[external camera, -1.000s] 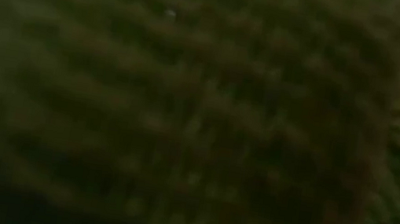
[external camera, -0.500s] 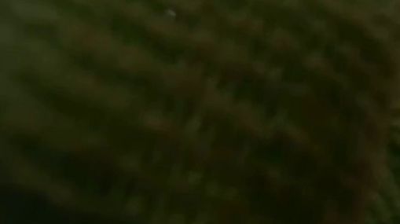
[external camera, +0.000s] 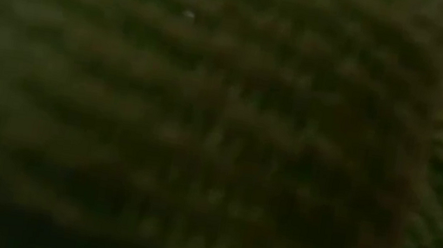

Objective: Fold microfiber towels
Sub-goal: Fold the orange microfiber cloth

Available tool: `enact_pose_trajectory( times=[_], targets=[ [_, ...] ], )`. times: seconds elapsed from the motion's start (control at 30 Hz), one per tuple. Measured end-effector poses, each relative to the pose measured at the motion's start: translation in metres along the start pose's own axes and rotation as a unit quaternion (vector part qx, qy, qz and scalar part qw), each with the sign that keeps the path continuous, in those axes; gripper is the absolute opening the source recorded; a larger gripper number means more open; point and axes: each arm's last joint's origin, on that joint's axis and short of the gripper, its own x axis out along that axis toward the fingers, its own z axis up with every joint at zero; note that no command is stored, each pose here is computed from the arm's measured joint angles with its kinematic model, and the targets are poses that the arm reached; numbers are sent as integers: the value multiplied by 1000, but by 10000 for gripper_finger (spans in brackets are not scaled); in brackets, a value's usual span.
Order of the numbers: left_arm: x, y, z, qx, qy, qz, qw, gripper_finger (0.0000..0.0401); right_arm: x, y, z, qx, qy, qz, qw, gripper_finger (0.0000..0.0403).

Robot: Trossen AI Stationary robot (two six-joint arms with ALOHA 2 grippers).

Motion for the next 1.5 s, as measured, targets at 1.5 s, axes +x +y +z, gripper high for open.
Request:
enact_pose_trajectory(
  times=[1.5],
  targets=[
    [20, 0, -24, 166, 93, 49, 981, 217, 0, 0, 1, -39, -4, -3, 999, 189]
  ],
)
